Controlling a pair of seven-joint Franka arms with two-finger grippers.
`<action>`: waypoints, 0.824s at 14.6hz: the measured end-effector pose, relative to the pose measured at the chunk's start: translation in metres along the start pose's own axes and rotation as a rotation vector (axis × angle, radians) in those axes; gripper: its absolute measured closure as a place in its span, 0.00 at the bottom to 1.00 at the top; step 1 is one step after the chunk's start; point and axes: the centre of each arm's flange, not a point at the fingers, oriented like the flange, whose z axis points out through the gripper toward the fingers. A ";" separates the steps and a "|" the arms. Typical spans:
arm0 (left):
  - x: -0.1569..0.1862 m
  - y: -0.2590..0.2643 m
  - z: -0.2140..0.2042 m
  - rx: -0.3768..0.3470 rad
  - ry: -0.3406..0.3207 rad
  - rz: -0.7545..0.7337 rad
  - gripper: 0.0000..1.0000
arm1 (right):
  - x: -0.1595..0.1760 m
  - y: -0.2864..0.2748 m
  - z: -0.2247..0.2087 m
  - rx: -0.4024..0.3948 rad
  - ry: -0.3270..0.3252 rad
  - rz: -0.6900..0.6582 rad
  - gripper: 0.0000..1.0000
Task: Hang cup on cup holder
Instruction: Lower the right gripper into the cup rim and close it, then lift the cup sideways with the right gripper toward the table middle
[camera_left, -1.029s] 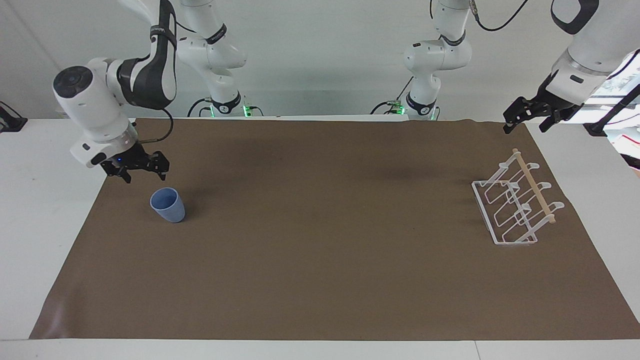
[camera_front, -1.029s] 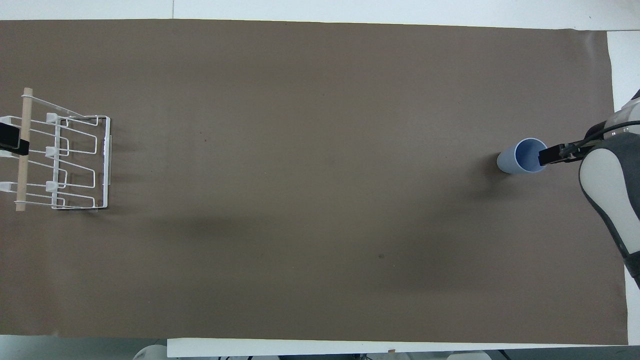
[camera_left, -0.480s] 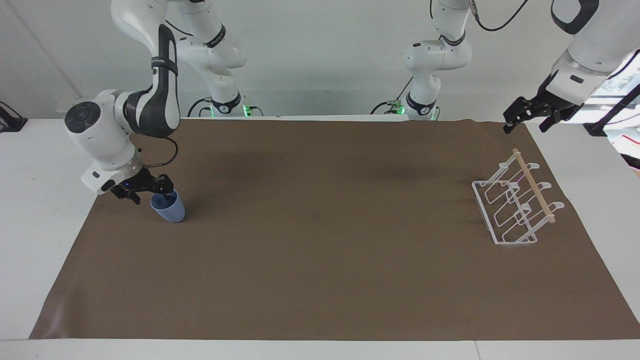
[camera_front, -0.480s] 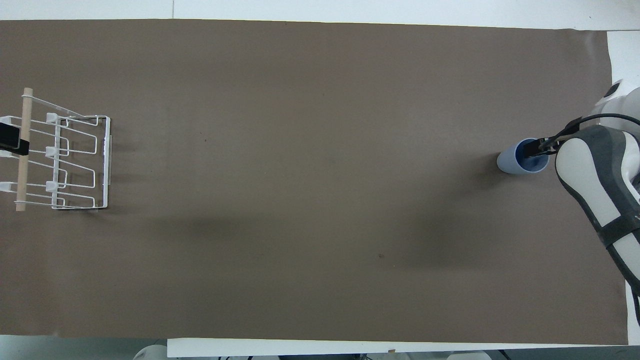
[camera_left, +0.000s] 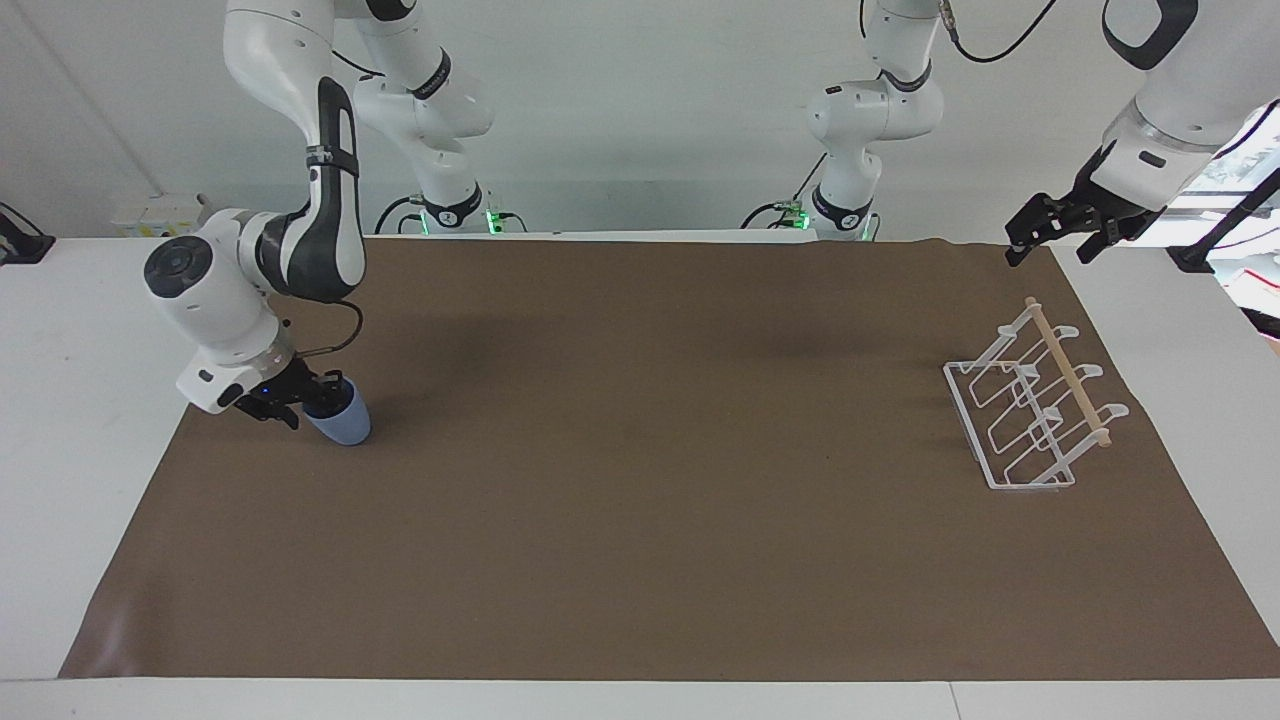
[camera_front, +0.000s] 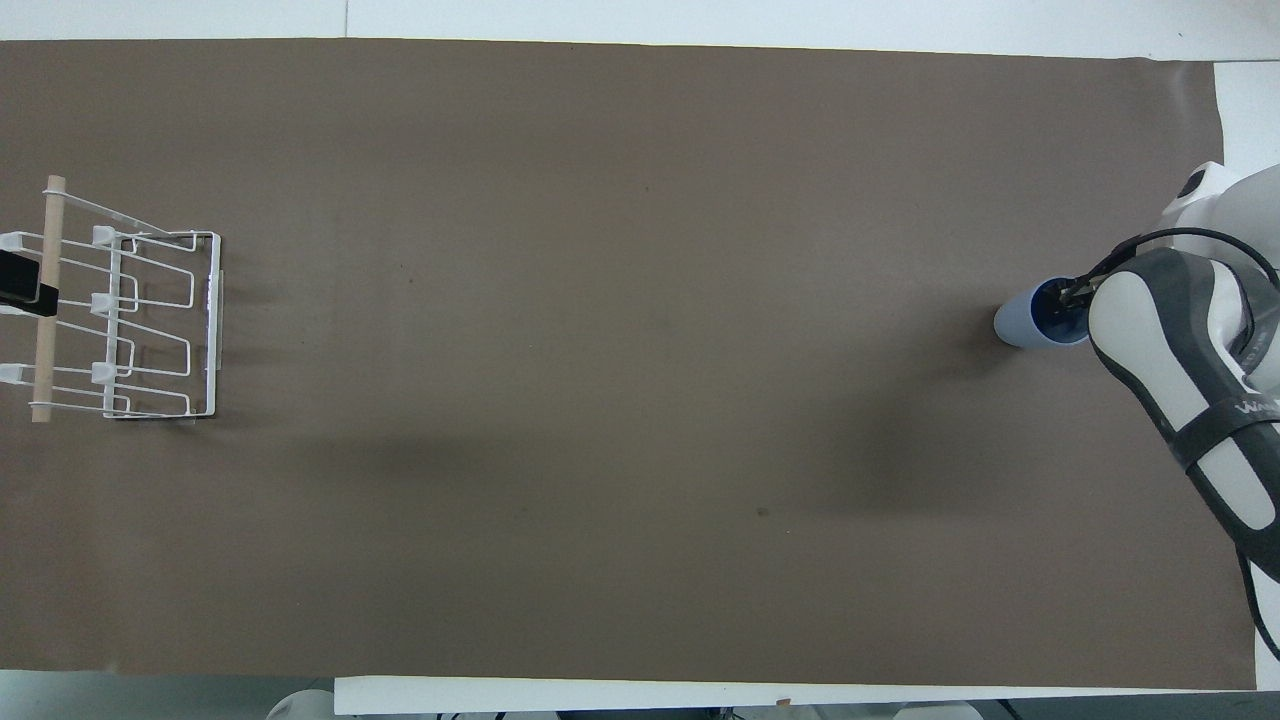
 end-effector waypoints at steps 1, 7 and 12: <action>0.000 -0.001 0.000 0.000 -0.001 -0.001 0.00 | -0.001 0.001 0.000 0.001 -0.002 0.001 0.75; -0.001 -0.002 -0.001 0.001 0.000 -0.005 0.00 | 0.006 -0.009 -0.023 0.043 -0.047 -0.062 0.95; 0.000 0.010 0.001 0.007 -0.002 -0.191 0.00 | 0.034 -0.086 -0.096 0.447 0.051 -0.029 0.95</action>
